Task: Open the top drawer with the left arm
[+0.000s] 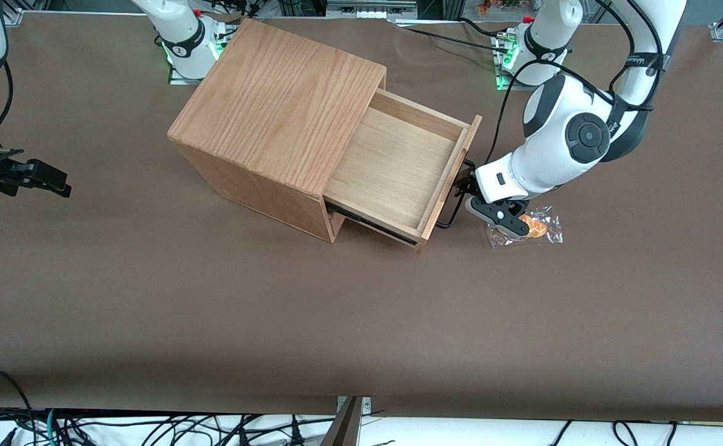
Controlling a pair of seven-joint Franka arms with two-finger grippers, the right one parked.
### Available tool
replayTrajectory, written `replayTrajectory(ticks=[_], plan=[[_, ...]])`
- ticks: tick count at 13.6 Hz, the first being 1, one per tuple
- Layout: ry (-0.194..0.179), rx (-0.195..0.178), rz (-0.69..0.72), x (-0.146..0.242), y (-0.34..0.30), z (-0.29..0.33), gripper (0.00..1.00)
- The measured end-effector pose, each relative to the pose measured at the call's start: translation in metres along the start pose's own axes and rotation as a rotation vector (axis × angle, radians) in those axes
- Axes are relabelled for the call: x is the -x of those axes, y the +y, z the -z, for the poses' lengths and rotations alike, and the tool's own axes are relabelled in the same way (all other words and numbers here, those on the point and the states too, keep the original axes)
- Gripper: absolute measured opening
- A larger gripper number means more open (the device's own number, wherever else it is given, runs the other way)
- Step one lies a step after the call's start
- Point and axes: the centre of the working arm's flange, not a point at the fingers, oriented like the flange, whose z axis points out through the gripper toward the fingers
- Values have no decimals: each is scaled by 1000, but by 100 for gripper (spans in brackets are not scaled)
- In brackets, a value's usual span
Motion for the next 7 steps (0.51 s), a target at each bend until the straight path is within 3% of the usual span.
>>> replayTrajectory(ticks=[7], plan=[[-15, 2, 3, 1, -2, 1, 100]])
